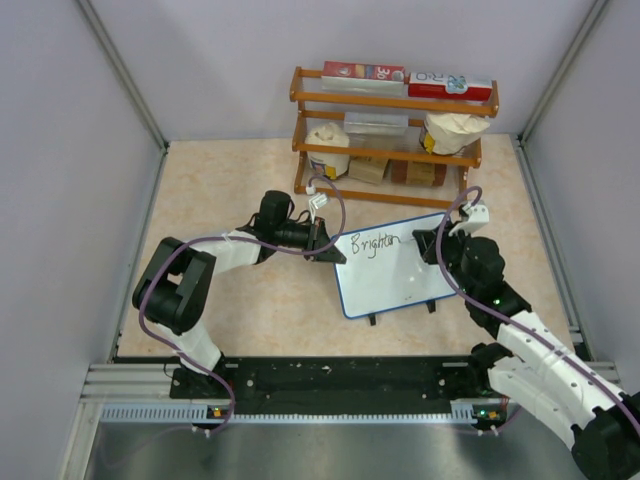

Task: Write a sentence on the whiteboard
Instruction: Write with the whiteboard marker on the whiteboard.

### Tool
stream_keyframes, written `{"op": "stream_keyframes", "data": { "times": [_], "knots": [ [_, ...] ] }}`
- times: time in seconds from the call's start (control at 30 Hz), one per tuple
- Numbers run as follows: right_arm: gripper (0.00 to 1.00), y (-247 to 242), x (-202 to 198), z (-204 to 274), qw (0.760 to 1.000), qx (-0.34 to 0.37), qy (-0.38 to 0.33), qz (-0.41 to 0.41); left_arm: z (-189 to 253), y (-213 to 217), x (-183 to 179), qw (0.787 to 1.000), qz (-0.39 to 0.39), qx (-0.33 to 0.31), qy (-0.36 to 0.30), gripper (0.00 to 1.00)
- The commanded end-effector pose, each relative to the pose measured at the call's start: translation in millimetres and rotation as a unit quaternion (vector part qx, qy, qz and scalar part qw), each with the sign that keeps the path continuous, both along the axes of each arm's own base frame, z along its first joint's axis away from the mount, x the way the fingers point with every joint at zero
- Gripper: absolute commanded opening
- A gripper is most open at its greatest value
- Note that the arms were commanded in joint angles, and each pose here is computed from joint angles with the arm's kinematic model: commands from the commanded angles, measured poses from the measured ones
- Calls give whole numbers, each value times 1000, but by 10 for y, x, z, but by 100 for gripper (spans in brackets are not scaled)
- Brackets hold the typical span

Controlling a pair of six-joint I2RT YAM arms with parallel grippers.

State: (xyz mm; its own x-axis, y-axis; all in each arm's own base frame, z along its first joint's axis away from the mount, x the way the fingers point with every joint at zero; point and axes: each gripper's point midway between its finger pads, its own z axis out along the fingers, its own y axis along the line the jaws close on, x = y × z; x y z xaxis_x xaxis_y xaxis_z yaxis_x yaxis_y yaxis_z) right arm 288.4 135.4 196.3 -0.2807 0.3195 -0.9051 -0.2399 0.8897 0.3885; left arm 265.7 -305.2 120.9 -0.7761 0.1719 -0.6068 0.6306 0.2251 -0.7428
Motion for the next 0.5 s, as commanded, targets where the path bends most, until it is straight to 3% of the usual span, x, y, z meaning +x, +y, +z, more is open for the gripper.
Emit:
{"op": "stream_keyframes", "data": {
  "times": [0.0,0.23,0.47],
  "knots": [
    [0,-33,-2,19,1000,2,-1,-4,-379,51,80,998,20,58,-28,0],
    [0,5,40,430,998,30,-51,0,-369,56,88,998,21,57,-30,0],
    [0,7,69,469,998,32,-56,-3,-369,59,87,998,21,58,-31,0]
  ]
}}
